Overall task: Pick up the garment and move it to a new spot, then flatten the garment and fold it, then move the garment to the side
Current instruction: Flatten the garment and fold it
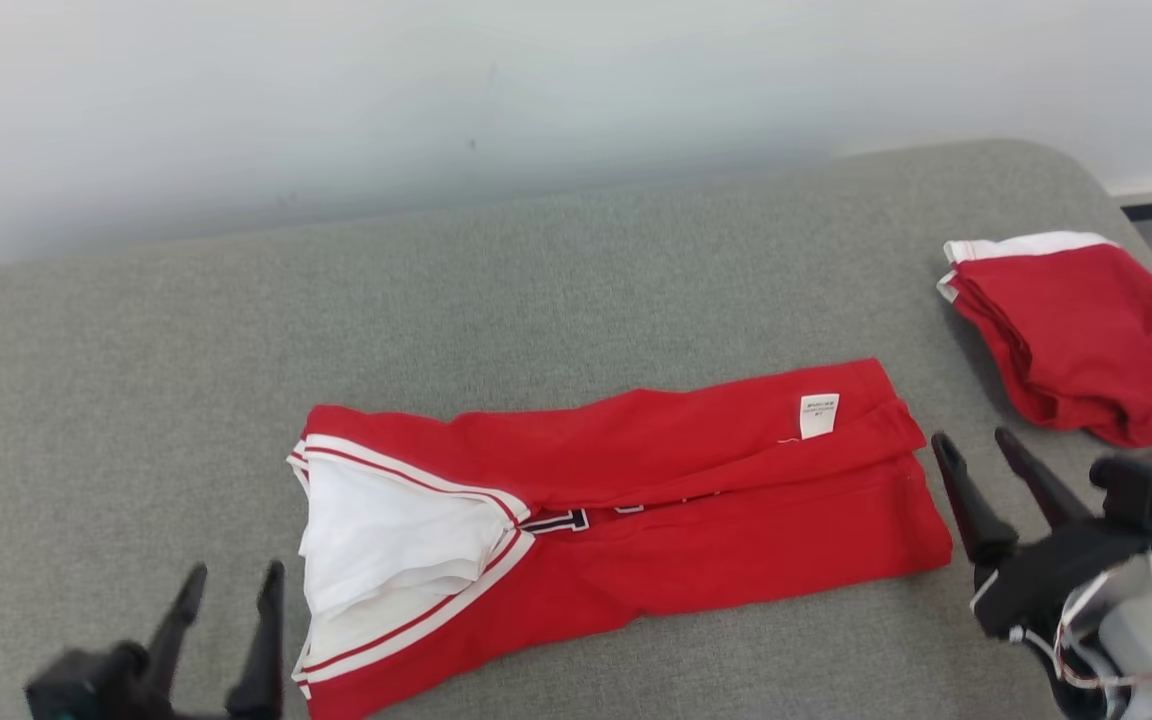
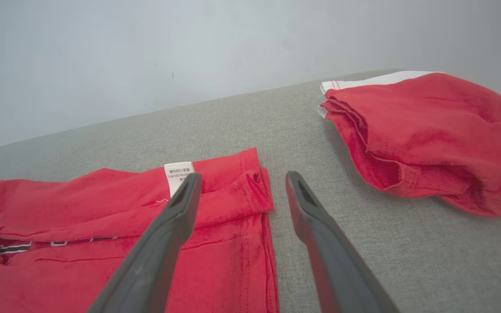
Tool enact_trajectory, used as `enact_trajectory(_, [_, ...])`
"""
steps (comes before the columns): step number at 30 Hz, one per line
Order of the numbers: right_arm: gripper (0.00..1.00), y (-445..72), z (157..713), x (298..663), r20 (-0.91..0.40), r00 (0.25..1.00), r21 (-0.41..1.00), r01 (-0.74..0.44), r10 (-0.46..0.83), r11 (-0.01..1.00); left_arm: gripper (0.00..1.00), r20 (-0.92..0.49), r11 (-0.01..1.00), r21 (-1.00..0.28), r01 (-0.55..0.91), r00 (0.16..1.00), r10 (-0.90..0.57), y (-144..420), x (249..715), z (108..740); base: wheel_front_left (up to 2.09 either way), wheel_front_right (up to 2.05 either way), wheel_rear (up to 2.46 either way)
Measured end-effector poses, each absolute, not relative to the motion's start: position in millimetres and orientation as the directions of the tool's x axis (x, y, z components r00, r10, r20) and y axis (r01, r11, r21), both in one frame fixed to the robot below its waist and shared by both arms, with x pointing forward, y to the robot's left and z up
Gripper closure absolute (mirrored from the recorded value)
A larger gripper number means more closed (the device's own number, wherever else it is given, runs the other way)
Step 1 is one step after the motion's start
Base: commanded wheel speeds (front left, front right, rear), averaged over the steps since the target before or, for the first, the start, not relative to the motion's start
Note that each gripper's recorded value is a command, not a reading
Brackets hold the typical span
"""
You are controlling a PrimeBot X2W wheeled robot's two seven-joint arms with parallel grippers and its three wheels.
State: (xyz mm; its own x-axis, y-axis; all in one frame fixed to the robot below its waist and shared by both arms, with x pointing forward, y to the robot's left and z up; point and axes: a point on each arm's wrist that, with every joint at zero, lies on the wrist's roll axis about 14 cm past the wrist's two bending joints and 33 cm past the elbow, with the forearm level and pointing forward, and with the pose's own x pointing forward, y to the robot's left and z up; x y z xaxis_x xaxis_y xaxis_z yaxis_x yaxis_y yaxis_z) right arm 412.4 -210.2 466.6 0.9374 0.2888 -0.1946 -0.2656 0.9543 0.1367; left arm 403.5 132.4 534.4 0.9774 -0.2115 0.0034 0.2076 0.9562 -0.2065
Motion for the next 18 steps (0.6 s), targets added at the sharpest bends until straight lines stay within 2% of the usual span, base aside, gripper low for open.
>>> enact_trajectory(6, [0.00,-202,466,392,-0.162,0.948,0.155,-0.250,0.274,0.956,0.00,0.059,0.967,-0.196,0.165,0.986,-0.156,130,377,537,0.00,0.00,0.00])
enact_trajectory(11, [0.00,-203,457,385,-0.173,0.953,0.172,-0.220,0.250,0.960,0.00,0.048,0.966,-0.193,0.170,0.985,-0.164,123,353,524,0.00,0.00,0.00])
enact_trajectory(18, [0.00,-203,447,402,-0.190,0.961,0.229,-0.154,0.199,0.961,0.00,0.062,0.967,-0.175,0.183,0.983,-0.175,121,339,522,0.00,0.00,0.00])
